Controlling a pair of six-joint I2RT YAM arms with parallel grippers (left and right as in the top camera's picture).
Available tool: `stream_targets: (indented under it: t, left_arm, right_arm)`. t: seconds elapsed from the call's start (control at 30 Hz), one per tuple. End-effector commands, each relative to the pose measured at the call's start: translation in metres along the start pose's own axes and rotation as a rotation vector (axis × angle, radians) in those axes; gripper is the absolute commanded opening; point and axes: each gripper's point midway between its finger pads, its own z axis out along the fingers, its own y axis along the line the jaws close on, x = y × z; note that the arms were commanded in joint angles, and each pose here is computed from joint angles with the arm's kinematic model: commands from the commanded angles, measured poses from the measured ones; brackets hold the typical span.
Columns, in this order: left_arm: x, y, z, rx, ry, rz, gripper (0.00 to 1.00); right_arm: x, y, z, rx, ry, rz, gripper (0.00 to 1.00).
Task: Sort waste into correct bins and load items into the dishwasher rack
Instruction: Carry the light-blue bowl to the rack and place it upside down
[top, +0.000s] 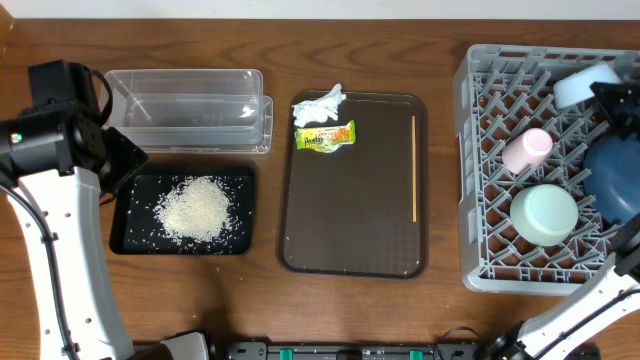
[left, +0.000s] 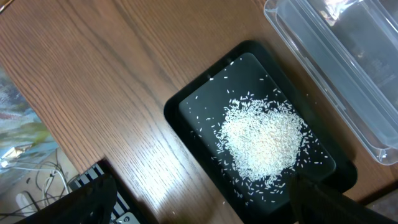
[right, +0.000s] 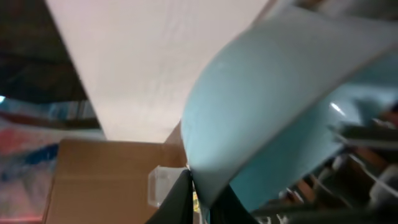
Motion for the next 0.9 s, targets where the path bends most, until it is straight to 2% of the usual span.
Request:
stream_targets:
  t: [0.0,0.2,0.3,0.53,0.67,0.87]
  left_arm:
    - [-0.001,0.005,-0.002,-0.013,-0.011,-0.006,0.9]
    - [-0.001,0.005,-0.002,-0.013,-0.012,-0.006,0.9]
    - [-0.001,0.005,-0.002,-0.013,-0.012,-0.006,0.9]
    - [-0.001,0.005,-0.002,-0.013,-0.012,-0.006,0.9]
    - [-0.001,0.005,-0.002,-0.013,-0.012,-0.006,0.9]
    - [-0.001,0.005,-0.002,-0.013,-0.012,-0.006,0.9]
  right_arm:
    - [-0.007,0.008,-0.015,0.108,-0.062,-0.047,0.11]
    - [-0.008,0.026,-0.052,0.325,-0.16,-0.081,0.13]
    - [-0.008,0.044,-0.073,0.442,-0.228,-0.112,0.23]
    - [-0.004,0.09,-0.104,0.615,-0.359,-0.219,0.3]
    - [-0.002,0.101,-0.095,0.655,-0.37,-0.274,0.28]
    - [-0.008,0.084,-0.056,0.824,-0.371,-0.346,0.22]
